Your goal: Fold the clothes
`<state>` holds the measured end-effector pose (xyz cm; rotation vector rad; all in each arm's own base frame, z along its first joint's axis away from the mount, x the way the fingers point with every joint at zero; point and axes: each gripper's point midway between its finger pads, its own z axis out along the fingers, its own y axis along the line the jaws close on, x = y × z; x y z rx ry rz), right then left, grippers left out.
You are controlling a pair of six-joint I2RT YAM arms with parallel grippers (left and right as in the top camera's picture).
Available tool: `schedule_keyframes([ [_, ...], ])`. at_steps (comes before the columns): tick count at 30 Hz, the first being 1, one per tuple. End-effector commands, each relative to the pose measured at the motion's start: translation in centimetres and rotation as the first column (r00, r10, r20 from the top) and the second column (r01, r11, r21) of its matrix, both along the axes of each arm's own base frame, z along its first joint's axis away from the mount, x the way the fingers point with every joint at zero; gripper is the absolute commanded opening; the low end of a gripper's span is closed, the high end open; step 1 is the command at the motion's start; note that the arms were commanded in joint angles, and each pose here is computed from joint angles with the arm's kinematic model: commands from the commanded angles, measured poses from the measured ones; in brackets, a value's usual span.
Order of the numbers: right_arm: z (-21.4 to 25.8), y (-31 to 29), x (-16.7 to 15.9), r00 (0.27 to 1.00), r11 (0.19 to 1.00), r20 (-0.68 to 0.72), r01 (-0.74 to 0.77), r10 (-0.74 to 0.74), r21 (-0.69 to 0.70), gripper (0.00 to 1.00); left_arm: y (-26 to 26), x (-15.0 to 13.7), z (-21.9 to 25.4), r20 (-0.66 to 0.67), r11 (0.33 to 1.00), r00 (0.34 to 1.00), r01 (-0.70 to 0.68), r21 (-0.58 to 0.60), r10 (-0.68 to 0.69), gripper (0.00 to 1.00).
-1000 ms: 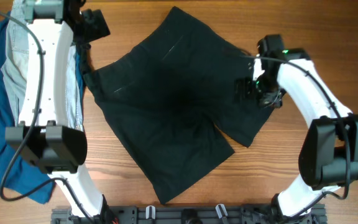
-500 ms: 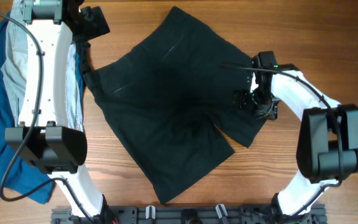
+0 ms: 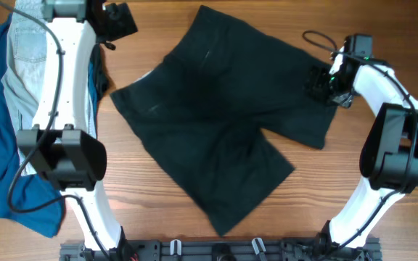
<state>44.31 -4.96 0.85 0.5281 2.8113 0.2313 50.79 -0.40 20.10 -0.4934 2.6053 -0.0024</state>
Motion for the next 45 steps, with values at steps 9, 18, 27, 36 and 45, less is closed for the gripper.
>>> schedule_keyframes([
  [9,7.5,-3.9,7.4,0.984,0.987,0.165,-0.039,0.065,-0.153,1.00,-2.4,2.5,-4.0,-0.029,0.980,0.982,0.187,0.061,-0.185,1.00],
  [18,18.1,5.3,-2.4,0.978,0.975,0.010,-0.210,0.210,0.067,1.00,-0.7,-2.3,-2.2,-0.152,0.981,0.973,0.184,0.053,-0.174,1.00],
  [27,9.5,15.2,-8.9,0.848,0.875,-0.225,-0.481,0.480,0.054,0.98,6.5,-2.3,-1.4,-0.116,0.999,0.993,0.013,0.049,-0.007,1.00],
  [36,1.9,17.3,-13.6,0.871,0.934,-0.348,-0.355,0.346,0.040,0.78,8.6,-2.7,-1.5,-0.120,0.999,0.992,-0.031,0.043,0.036,1.00],
  [45,-1.6,14.7,-17.6,0.852,0.937,-0.459,-0.333,0.251,-0.105,0.77,7.9,-2.6,-1.5,-0.115,1.000,0.993,-0.015,0.000,0.014,1.00],
])
